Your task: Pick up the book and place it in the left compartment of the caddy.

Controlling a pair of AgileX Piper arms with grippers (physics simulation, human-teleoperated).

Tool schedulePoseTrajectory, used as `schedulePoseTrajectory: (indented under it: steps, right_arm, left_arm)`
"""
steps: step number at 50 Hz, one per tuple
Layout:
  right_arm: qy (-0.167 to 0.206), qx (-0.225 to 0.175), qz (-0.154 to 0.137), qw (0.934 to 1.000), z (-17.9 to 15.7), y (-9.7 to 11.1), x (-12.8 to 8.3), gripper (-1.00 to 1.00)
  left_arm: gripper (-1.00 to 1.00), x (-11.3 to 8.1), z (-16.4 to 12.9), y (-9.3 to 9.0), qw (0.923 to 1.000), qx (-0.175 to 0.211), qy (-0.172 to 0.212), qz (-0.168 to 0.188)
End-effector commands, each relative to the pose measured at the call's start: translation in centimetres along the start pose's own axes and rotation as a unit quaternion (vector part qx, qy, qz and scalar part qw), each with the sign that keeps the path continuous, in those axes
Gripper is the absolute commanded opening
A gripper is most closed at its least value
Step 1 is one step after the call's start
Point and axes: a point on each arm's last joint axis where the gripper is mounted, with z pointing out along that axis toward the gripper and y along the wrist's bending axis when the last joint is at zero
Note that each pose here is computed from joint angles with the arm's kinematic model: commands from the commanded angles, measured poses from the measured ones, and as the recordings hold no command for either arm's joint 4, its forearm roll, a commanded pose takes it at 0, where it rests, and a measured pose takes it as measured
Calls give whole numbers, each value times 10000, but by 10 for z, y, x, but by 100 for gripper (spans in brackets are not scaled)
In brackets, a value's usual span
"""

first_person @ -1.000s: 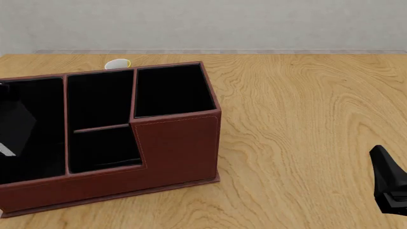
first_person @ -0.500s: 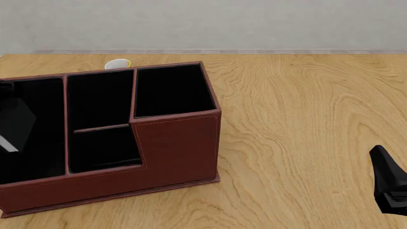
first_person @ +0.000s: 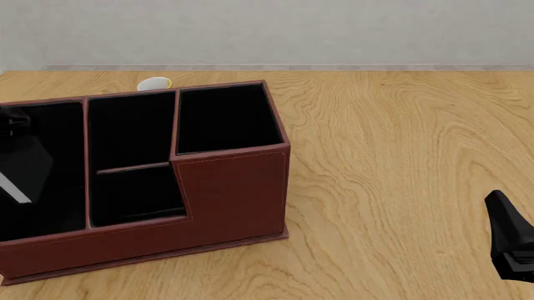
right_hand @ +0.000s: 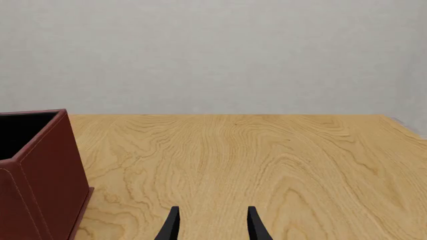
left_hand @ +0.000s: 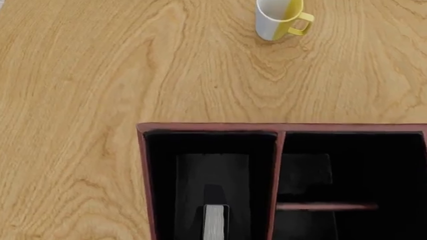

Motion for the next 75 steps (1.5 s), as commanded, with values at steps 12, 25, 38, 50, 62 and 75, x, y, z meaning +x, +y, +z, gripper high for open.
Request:
schedulePoseTrajectory:
  steps: [12,25,38,50,62,75]
  right_arm:
    - [-2,0,1,10000,0,0,0,100]
    - [-2,0,1,10000,0,0,0,100]
    - [-2,0,1,10000,0,0,0,100]
    - [-2,1,1,10000,0,0,0,100]
    - [-2,1,3,10000,0,0,0,100]
    - [-3,2,2,10000,0,0,0,100]
  left_arm:
    - [-100,2,14,0,9999,1,40,128]
    - [-100,4,26,1,9999,-9,93,101]
    - [-100,7,37,2,9998,-21,169,129]
    - [-100,10,42,1,9996,-10,217,174]
    - [-100,15,48,0,9995,13,256,196]
    - [-100,20,59,0,9992,12,343,181]
